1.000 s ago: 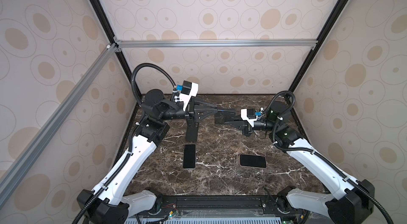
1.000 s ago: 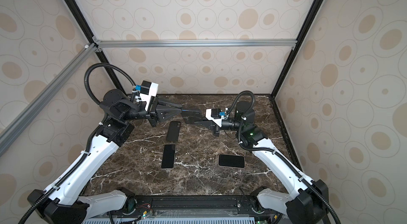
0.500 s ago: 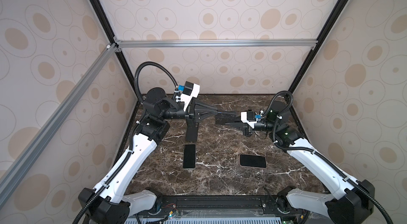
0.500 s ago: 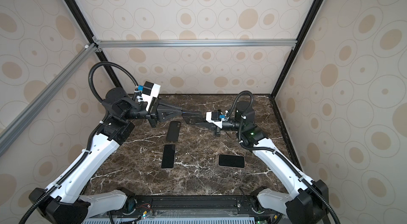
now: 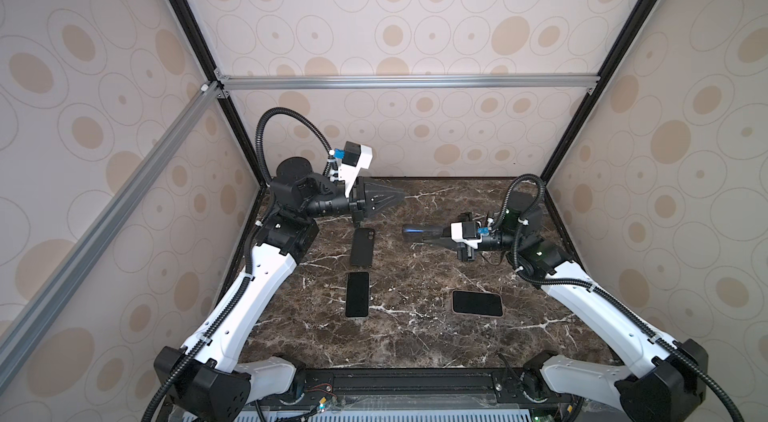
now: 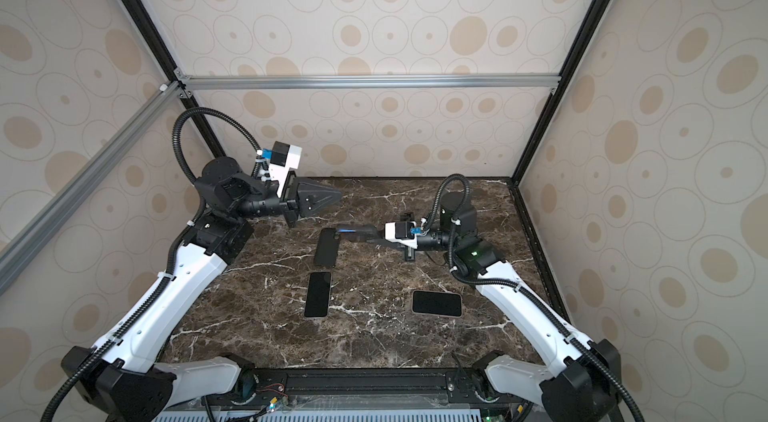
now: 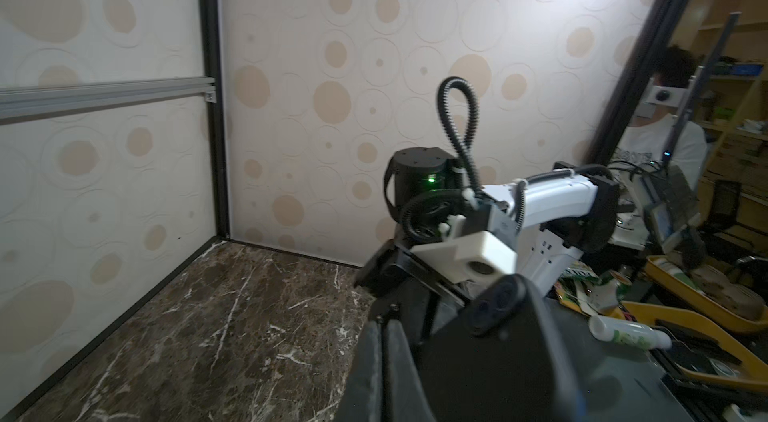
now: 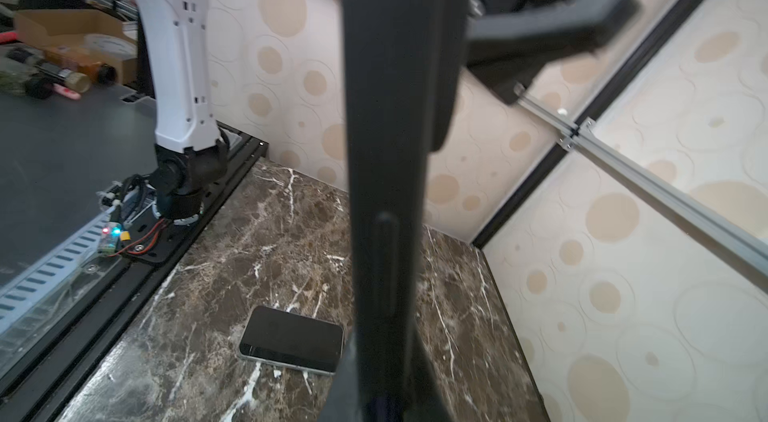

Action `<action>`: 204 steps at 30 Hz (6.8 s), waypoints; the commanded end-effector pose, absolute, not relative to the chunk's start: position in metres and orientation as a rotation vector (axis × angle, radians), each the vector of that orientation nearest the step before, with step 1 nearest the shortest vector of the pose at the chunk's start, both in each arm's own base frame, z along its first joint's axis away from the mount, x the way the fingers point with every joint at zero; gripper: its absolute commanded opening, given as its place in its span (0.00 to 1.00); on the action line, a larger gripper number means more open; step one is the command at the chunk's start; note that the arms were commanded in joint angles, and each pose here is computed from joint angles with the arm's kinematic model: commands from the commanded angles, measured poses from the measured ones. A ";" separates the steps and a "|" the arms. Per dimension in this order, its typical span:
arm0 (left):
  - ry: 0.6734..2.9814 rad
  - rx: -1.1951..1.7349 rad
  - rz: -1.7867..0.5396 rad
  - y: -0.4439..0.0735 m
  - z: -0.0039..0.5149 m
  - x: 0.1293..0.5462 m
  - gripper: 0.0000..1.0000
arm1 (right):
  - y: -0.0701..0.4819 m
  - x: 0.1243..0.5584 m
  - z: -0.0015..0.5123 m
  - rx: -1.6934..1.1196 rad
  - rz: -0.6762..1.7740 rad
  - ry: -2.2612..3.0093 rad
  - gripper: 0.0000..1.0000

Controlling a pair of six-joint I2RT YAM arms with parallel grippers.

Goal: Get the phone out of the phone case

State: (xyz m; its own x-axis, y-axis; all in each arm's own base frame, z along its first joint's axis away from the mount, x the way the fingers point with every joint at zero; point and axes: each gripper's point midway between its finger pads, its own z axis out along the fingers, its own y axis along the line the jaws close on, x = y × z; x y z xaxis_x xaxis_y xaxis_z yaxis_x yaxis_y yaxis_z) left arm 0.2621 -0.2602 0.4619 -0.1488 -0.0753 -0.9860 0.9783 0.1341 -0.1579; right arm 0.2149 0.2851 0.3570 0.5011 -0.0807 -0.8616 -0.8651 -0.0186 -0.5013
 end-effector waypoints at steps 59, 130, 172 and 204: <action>0.989 0.865 -0.496 -0.276 0.482 0.236 0.16 | 0.269 0.249 0.394 -1.109 0.668 1.082 0.00; 1.316 1.328 -1.013 -0.312 0.365 0.224 0.26 | 0.296 0.190 0.413 -1.421 0.772 0.811 0.00; 1.158 1.409 -0.459 -0.305 0.370 0.244 0.00 | 0.280 0.229 0.383 -1.159 0.900 1.697 0.37; 1.085 1.414 -0.442 -0.306 0.373 0.225 0.00 | 0.299 0.222 0.326 -1.519 0.875 1.752 0.35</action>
State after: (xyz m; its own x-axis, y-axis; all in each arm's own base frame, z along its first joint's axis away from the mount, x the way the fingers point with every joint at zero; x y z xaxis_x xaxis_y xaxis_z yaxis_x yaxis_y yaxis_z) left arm 0.2324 -0.3063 0.3161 0.3425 0.4565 -0.8211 0.8832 0.1416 0.4472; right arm 0.2388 0.3000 0.3544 -0.1090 -0.4746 -0.8734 -0.9800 0.1983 0.0146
